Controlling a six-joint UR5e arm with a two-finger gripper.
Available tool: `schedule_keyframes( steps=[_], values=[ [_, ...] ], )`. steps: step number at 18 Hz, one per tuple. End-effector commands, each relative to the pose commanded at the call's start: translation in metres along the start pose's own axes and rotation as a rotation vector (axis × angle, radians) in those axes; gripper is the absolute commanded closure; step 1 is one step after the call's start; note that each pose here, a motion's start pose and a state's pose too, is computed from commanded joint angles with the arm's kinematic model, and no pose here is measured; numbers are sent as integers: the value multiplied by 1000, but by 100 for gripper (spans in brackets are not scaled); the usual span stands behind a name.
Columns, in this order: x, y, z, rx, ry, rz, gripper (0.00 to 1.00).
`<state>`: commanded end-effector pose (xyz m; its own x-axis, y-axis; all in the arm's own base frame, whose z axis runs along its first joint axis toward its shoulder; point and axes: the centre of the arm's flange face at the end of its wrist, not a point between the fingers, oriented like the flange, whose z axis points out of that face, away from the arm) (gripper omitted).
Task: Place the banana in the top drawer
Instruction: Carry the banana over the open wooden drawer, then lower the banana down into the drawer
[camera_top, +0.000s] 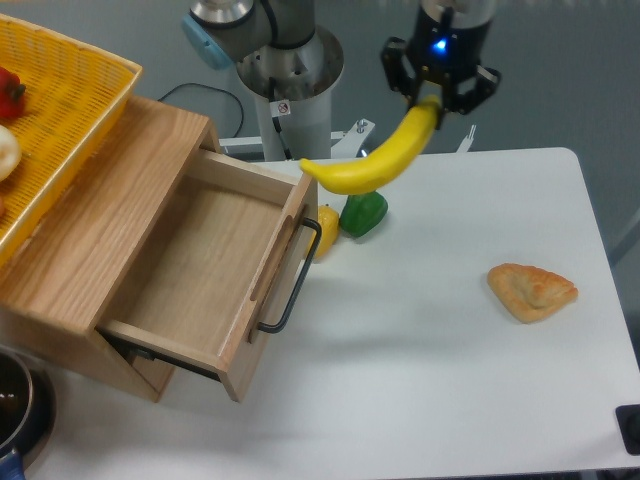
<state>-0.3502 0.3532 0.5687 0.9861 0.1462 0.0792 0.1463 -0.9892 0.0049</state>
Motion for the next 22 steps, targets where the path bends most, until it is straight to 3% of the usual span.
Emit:
schedule_keyframes(
  steps=[7, 10, 22],
  values=[
    [47, -32, 21, -10, 62, -105, 83],
    [55, -42, 27, 12, 109, -191, 83],
    [92, -77, 65, -55, 156, -265, 80]
  ],
)
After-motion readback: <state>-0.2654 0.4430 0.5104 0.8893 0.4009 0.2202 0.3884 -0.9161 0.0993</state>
